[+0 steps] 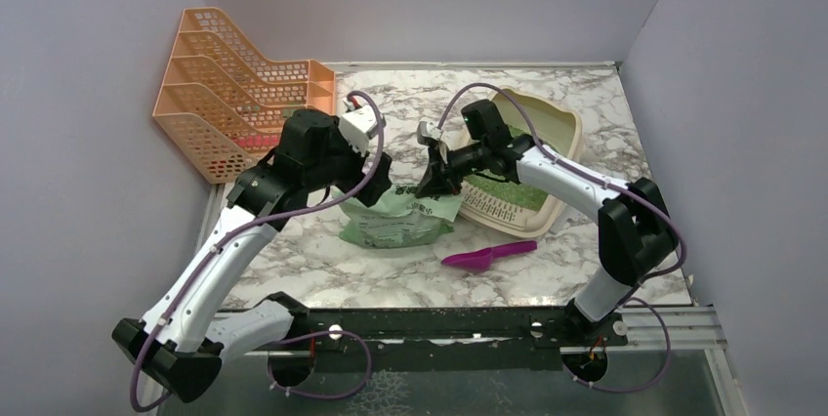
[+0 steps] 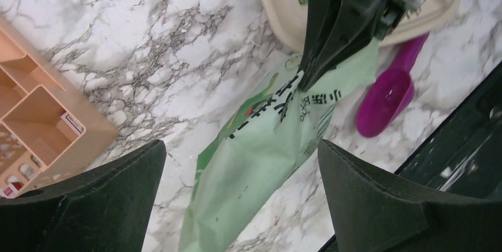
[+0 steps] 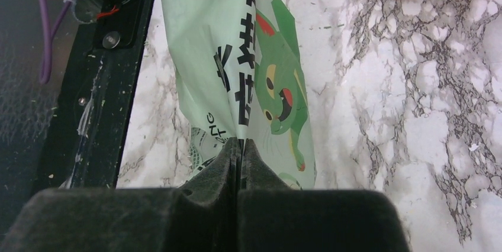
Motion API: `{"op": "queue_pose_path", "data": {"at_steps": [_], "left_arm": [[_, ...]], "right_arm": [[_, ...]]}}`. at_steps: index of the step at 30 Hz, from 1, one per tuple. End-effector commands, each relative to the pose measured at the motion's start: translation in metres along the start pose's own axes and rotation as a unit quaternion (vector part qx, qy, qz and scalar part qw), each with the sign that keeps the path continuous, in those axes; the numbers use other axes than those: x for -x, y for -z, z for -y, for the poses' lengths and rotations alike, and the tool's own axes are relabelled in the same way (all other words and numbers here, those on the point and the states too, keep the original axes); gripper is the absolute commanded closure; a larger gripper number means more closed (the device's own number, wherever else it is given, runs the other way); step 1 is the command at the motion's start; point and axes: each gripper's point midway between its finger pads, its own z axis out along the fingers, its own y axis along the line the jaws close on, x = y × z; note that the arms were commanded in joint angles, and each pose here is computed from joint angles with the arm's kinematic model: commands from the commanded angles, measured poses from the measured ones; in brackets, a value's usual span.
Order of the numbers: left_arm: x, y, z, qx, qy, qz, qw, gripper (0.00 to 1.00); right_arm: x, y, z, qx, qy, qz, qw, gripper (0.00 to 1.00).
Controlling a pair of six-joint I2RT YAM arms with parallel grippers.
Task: Fill the litter box with clean litter
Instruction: Adjust the cat litter bag at the center of the board.
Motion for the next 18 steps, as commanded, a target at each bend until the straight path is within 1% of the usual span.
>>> {"op": "queue_pose_path", "data": {"at_steps": [1, 3, 4, 5, 9, 15, 18], "left_arm": [[-0.002, 0.005, 0.015, -0.086, -0.168, -0.015, 0.982, 0.02], [-0.011, -0.001, 0.024, -0.13, -0.202, -0.024, 0.97, 0.02], [-0.019, -0.003, 0.031, -0.165, -0.224, -0.031, 0.96, 0.02], [-0.024, -0.006, 0.035, -0.184, -0.235, -0.037, 0.954, 0.02], [-0.043, -0.027, 0.036, -0.218, -0.241, -0.067, 0.943, 0.02], [-0.078, -0.053, 0.03, -0.245, -0.227, -0.118, 0.935, 0.01], [-0.102, -0.064, 0.016, -0.224, -0.219, -0.158, 0.936, 0.05]], "right_arm": [[0.027, 0.01, -0.014, 0.012, 0.066, 0.048, 0.997, 0.99], [0.029, 0.011, -0.017, 0.014, 0.069, 0.053, 0.996, 0.99], [0.03, 0.011, -0.018, 0.015, 0.071, 0.055, 0.996, 0.99], [0.03, 0.012, -0.019, 0.016, 0.071, 0.057, 0.996, 0.99], [0.034, 0.013, -0.022, 0.018, 0.075, 0.061, 0.995, 0.99], [0.038, 0.015, -0.03, 0.026, 0.081, 0.077, 0.993, 0.99], [0.038, 0.018, -0.032, 0.025, 0.081, 0.077, 0.993, 0.99]]}}
